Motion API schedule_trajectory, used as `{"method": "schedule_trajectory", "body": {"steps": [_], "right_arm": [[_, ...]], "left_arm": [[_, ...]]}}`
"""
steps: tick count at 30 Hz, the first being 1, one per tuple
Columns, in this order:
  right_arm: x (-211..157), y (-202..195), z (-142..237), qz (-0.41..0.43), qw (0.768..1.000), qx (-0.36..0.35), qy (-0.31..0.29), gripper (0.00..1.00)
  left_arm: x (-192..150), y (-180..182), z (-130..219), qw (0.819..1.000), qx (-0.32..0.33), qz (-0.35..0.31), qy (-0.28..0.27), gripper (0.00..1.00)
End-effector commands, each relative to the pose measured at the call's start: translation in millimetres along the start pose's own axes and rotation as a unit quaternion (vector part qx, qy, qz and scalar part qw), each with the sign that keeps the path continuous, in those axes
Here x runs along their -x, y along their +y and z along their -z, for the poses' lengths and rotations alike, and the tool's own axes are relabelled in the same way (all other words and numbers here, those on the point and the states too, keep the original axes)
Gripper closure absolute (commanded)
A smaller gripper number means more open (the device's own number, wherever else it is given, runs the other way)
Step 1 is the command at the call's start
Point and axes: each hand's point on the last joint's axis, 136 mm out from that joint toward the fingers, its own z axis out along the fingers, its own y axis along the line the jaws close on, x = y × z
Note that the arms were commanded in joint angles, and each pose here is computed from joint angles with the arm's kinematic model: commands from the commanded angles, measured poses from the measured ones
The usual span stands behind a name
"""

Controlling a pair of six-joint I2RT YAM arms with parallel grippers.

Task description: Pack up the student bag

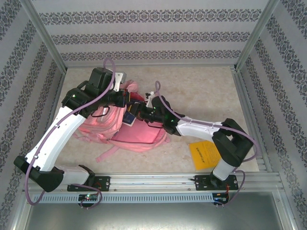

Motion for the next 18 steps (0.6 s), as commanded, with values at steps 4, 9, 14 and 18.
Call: {"method": "schedule_trajectory", "body": {"steps": [4, 9, 14, 18], "right_arm": [[-2.8, -0.3, -49.9, -0.012, 0.999, -0.046, 0.009, 1.0], [3.0, -5.5, -84.0, -0.02, 0.998, -0.051, -0.029, 0.97], [3.9, 24.4, -109.9, -0.011, 0.999, 0.031, 0.008, 0.63], [6.8, 30.0, -90.5, 0.025, 0.999, 0.031, -0.001, 0.36]], "left_arm": [[40.0, -22.6, 31.4, 0.996, -0.045, -0.007, -0.073, 1.0], [41.4, -26.6, 23.9, 0.996, -0.058, -0.002, -0.07, 1.0], [43.3, -20.8, 19.3, 0.996, -0.044, -0.001, -0.076, 1.0], [43.3, -14.9, 17.8, 0.996, -0.039, 0.004, -0.076, 1.0]]}}
